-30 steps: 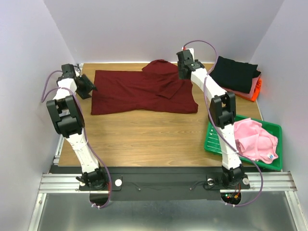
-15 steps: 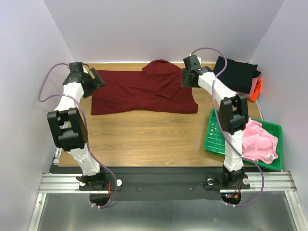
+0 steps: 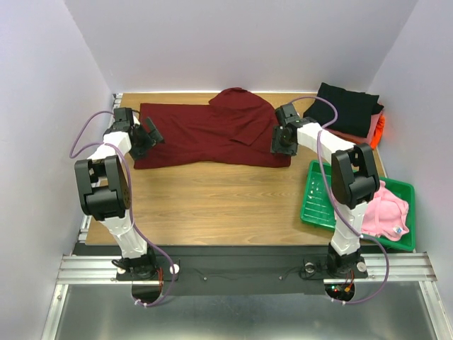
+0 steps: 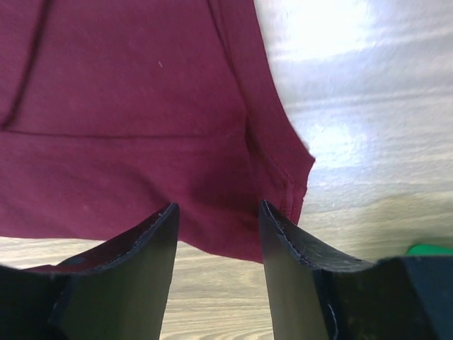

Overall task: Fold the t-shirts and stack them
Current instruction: Fold the tshirt

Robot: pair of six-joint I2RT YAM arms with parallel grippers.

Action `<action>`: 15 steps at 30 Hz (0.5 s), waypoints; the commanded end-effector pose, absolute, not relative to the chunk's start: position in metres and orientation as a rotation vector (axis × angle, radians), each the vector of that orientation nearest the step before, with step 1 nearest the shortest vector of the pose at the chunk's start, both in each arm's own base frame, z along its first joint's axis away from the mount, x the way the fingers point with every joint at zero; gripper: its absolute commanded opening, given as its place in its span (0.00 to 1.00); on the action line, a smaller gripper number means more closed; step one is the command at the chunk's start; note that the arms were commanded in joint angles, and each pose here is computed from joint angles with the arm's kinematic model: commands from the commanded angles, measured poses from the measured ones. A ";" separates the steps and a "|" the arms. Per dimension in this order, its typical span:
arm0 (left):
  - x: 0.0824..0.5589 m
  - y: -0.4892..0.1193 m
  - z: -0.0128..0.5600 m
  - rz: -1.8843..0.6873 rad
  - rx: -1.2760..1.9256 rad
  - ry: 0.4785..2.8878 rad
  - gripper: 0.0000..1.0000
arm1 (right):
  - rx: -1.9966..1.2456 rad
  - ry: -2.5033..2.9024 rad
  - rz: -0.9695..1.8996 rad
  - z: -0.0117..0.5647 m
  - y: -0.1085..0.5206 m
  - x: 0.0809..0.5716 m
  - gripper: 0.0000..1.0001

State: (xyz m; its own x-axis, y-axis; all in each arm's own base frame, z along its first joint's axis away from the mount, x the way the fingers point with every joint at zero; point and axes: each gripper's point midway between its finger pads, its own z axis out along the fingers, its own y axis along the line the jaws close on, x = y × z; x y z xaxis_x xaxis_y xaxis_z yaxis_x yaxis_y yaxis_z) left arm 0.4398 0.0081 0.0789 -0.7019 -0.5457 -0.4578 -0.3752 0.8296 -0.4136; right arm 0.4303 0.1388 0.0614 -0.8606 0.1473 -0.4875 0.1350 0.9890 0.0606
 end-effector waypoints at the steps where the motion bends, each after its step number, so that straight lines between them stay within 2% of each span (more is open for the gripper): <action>1: 0.439 0.013 0.068 -0.362 -0.673 2.424 0.98 | 0.241 2.544 0.100 0.077 0.145 0.443 0.54; 15: 0.430 0.022 0.038 -0.285 -0.688 2.470 0.98 | 0.253 2.552 0.051 0.071 0.137 0.436 0.50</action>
